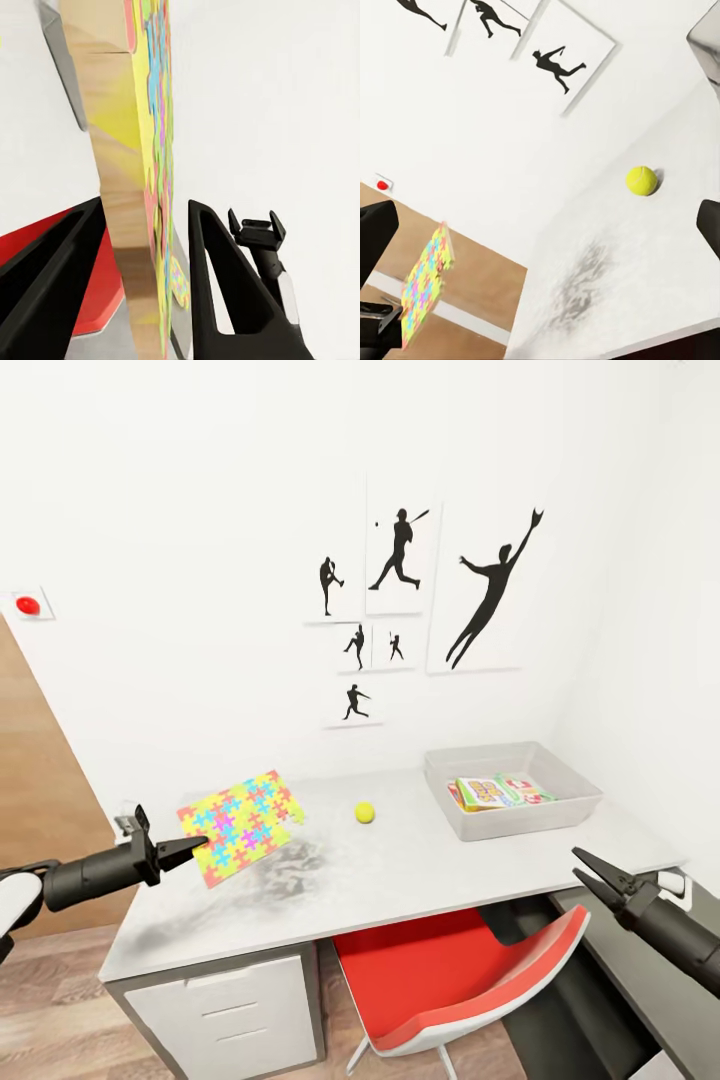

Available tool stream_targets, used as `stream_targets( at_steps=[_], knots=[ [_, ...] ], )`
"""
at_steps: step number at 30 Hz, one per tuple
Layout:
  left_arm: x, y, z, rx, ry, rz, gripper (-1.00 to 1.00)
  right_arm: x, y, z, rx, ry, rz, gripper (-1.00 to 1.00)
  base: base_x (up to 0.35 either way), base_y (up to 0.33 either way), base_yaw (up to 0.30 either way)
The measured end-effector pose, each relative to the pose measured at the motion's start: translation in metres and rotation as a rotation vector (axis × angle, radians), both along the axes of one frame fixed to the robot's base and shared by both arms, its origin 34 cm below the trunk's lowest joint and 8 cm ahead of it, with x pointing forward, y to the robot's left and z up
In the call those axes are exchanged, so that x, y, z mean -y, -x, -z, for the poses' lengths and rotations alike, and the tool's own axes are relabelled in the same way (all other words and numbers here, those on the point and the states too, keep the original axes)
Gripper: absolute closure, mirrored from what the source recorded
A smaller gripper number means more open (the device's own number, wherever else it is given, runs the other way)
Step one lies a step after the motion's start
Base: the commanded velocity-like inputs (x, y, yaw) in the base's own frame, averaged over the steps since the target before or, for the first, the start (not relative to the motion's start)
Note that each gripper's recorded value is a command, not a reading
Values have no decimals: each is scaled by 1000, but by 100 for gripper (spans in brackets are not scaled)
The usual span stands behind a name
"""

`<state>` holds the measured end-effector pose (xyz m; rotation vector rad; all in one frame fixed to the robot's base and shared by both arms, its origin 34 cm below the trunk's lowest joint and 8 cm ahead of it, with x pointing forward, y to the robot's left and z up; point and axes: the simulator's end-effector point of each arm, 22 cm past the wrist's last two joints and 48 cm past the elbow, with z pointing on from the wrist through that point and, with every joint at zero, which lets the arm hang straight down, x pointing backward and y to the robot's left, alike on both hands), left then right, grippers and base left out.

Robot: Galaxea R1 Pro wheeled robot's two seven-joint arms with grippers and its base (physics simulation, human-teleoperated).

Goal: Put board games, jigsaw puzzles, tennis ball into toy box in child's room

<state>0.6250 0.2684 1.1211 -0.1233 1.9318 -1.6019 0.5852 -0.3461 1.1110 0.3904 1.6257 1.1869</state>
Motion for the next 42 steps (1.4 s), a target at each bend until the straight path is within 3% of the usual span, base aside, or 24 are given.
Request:
stream_targets(
  at_steps=[9, 18, 32, 42],
  knots=[
    [5, 2, -5, -8, 14, 2, 100, 2, 5, -12, 18, -17, 6, -100, 0, 0, 0],
    [24, 8, -8, -15, 38, 25, 100, 10, 10, -23, 28, -22, 21, -100, 0, 0, 0],
    [23, 12, -16, -21, 38, 25, 100, 12, 16, -28, -3, -20, 11, -100, 0, 0, 0],
    [21, 14, -15, -32, 36, 23, 100, 25, 20, -32, 0, -28, 41, -100, 0, 0, -126]
  ],
)
